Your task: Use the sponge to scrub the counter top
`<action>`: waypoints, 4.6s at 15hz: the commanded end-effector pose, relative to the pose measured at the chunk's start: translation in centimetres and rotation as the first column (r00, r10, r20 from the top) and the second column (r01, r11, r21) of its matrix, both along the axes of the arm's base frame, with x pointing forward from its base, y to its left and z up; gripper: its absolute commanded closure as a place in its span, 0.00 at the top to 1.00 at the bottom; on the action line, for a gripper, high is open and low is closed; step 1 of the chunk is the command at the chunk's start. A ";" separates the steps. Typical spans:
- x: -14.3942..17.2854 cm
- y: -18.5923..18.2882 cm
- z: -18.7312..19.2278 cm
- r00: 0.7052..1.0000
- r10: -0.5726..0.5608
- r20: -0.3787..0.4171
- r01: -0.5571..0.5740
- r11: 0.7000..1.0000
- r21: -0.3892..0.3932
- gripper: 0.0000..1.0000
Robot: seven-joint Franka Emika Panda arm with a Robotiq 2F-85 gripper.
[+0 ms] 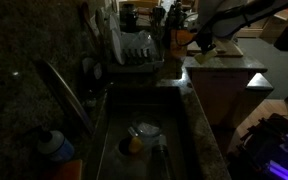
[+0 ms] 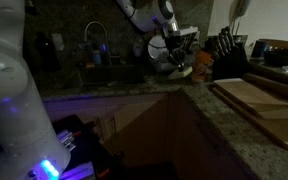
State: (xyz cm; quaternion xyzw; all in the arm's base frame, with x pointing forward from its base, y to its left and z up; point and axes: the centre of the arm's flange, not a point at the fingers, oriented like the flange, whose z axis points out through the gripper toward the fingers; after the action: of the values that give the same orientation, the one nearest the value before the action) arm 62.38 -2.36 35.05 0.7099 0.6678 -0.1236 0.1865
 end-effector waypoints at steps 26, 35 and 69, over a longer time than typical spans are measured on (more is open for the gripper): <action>-5.8 8.8 -6.2 0.971 0.239 -0.015 -0.228 0.943 0.241 0.03; -6.5 12.1 -10.9 0.875 0.466 -0.128 -0.376 0.823 0.426 0.01; -6.4 0.1 0.8 0.914 0.405 -0.019 -0.379 0.870 0.315 0.01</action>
State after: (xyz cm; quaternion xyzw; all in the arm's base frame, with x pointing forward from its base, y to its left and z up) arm 51.74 -0.43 33.24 0.5416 0.8341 -0.0688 0.0786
